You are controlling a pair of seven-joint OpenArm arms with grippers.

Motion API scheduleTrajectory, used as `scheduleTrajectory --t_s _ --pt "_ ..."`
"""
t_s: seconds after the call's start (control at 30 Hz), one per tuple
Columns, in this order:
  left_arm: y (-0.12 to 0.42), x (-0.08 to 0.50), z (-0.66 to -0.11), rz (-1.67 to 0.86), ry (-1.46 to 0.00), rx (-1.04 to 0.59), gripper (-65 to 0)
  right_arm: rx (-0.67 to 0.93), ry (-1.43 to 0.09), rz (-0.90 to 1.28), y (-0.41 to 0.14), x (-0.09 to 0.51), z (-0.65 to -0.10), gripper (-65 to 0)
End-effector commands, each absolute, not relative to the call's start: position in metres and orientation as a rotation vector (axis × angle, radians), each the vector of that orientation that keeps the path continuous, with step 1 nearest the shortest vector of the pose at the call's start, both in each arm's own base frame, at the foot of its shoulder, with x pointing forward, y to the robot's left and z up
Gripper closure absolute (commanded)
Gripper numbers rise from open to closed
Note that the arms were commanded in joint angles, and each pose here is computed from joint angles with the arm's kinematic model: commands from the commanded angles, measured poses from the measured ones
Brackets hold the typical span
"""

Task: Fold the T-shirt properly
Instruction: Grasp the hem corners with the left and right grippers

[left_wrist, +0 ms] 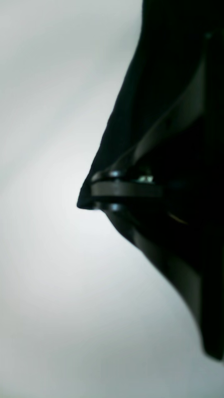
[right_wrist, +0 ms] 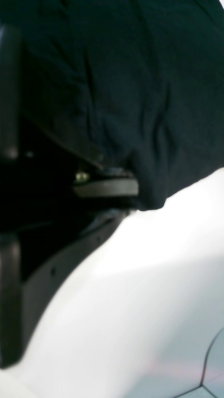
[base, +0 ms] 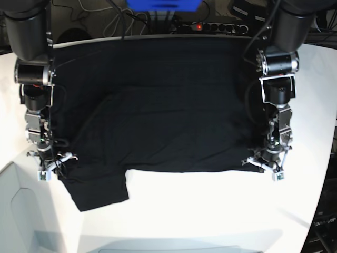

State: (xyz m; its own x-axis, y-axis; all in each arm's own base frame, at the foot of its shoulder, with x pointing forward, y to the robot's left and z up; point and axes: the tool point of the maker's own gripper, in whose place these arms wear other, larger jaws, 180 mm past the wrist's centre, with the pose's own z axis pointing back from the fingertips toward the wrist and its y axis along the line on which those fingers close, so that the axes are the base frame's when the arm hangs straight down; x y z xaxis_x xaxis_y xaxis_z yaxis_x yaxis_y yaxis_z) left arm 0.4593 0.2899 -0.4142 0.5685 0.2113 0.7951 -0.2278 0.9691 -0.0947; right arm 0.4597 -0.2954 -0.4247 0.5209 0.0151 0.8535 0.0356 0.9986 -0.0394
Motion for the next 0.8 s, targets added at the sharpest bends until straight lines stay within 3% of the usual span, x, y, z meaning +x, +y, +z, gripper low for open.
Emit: scheduleTrajectory --t_s 0.0,0.57,0.77 --pt "0.289 0.466 -0.405 0.252 -0.932 0.013 0.0 -0.076 -0.975 -0.002 -0.304 0.457 -0.427 0.0" --pt "0.276 0.459 -0.352 0.144 -1.027 0.033 0.0 -0.123 -1.182 -0.072 -0.335 0.461 -0.353 0.0" --pt "0.294 0.440 -0.326 0.221 -1.078 0.037 0.0 -0.164 -1.246 -0.028 -0.335 0.448 -0.322 0.0"
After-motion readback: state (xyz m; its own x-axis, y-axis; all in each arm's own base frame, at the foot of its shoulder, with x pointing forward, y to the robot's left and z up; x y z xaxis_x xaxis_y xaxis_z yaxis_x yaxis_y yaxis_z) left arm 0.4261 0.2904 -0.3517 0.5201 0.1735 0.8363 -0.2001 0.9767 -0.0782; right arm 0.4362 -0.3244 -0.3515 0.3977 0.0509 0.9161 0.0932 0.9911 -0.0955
